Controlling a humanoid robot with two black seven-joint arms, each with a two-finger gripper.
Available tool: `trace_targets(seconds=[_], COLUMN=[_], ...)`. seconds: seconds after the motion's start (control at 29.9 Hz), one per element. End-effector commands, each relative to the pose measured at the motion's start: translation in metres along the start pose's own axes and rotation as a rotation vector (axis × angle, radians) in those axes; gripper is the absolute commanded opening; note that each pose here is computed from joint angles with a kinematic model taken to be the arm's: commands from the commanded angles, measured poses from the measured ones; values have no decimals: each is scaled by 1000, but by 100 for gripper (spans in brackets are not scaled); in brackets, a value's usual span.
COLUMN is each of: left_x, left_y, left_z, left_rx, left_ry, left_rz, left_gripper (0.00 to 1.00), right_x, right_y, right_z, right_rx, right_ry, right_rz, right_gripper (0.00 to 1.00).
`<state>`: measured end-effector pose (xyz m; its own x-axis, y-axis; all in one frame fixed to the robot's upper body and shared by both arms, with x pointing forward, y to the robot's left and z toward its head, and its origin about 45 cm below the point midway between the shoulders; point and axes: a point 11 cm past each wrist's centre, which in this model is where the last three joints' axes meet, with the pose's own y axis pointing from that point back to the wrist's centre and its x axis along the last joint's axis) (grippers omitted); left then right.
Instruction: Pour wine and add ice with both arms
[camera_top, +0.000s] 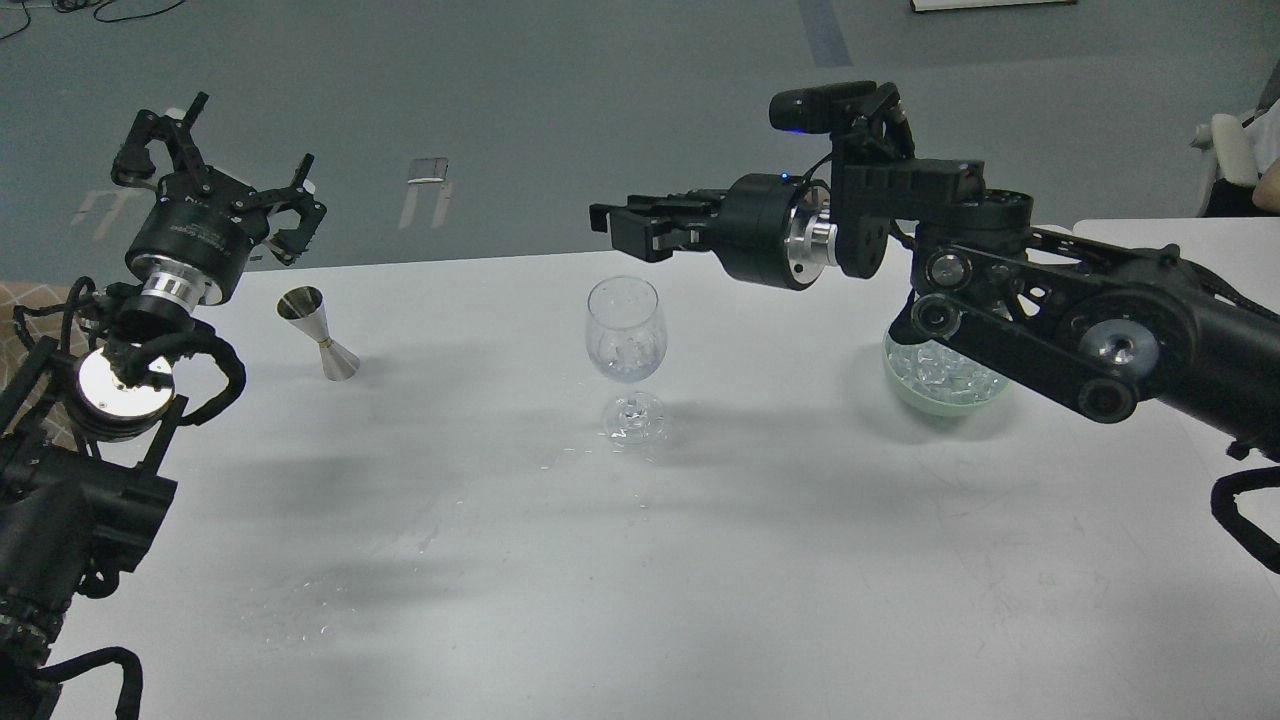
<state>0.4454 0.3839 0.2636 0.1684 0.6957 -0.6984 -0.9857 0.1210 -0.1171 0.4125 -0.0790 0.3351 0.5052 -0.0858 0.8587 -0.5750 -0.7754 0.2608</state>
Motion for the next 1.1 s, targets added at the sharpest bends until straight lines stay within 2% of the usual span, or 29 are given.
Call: trace_targets(seconds=[0.0,0.2,0.47,0.63,0.84,1.07], left_x=[-3,-9,-14,-19,-25,-19], left_y=[-1,-5,-7,-6,-8,-7], left_z=[-6,-8,-10,-14,-40,-42], left_rx=[30,32,32,30,53,55], left_ry=[-12,-12,-11,2,46,49], left_rz=[-7,-22,-53,-100,-99,-73], left_gripper=[98,98,98,98,98,98], right_x=[27,89,129,138,125,118], right_y=[11,46,91,103,110,121], right_z=[7,37,86,95,131,159], right_rx=[-6,-48,-99,-66,-9,84], right_ry=[-39,-146,-326,-437,-766,-1083], right_rz=[93,316,529,581,627,695], right_gripper=[100,100,100,100,100,100])
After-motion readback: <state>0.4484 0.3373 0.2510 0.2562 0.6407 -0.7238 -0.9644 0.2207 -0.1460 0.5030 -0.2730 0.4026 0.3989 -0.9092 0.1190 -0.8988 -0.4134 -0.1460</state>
